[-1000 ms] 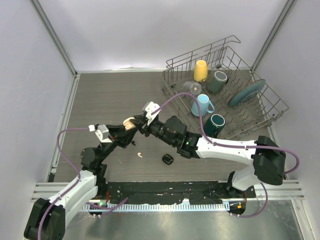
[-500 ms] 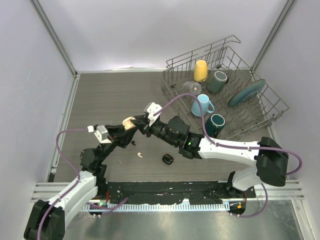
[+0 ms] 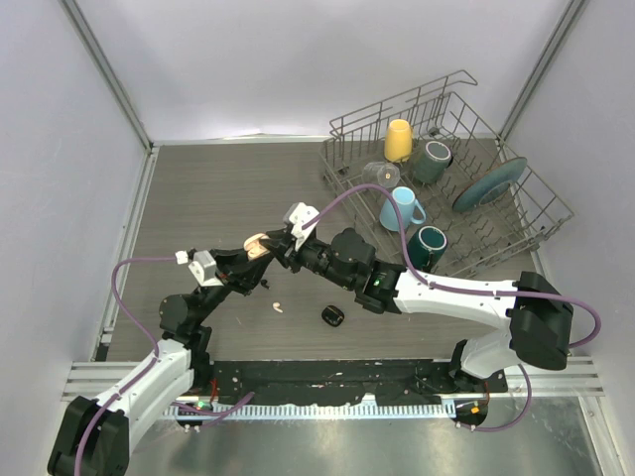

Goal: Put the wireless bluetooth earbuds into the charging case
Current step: Place the earbud in the charging case.

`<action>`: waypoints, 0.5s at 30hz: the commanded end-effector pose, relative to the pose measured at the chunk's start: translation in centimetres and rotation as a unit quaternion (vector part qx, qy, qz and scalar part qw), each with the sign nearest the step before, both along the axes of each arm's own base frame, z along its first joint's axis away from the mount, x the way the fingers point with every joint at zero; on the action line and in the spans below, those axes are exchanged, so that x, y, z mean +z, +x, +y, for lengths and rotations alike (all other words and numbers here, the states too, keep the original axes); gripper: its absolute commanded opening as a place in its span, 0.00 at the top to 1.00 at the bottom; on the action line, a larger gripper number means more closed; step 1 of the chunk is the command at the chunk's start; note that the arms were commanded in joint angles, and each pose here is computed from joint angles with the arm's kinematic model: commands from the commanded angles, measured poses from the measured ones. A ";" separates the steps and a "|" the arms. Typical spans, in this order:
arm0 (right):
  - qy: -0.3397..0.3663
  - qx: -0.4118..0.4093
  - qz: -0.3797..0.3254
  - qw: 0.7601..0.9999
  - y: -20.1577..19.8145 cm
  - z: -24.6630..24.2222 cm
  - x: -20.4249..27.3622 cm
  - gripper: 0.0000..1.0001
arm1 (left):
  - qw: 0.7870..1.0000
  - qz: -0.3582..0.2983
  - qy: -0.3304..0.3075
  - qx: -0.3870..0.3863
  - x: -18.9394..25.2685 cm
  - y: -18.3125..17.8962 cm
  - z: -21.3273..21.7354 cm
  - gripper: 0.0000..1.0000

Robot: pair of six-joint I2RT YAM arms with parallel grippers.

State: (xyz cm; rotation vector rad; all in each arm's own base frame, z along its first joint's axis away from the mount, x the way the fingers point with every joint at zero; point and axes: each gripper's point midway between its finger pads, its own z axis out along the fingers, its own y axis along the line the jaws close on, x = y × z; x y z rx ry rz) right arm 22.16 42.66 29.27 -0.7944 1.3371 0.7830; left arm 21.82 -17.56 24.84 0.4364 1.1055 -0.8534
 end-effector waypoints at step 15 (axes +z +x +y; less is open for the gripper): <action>-0.040 0.054 0.018 0.998 -2.0 1.2 -1.4 0.95 | 0.997 -0.065 -0.012 0.032 3.0 0.0 1.0 1.00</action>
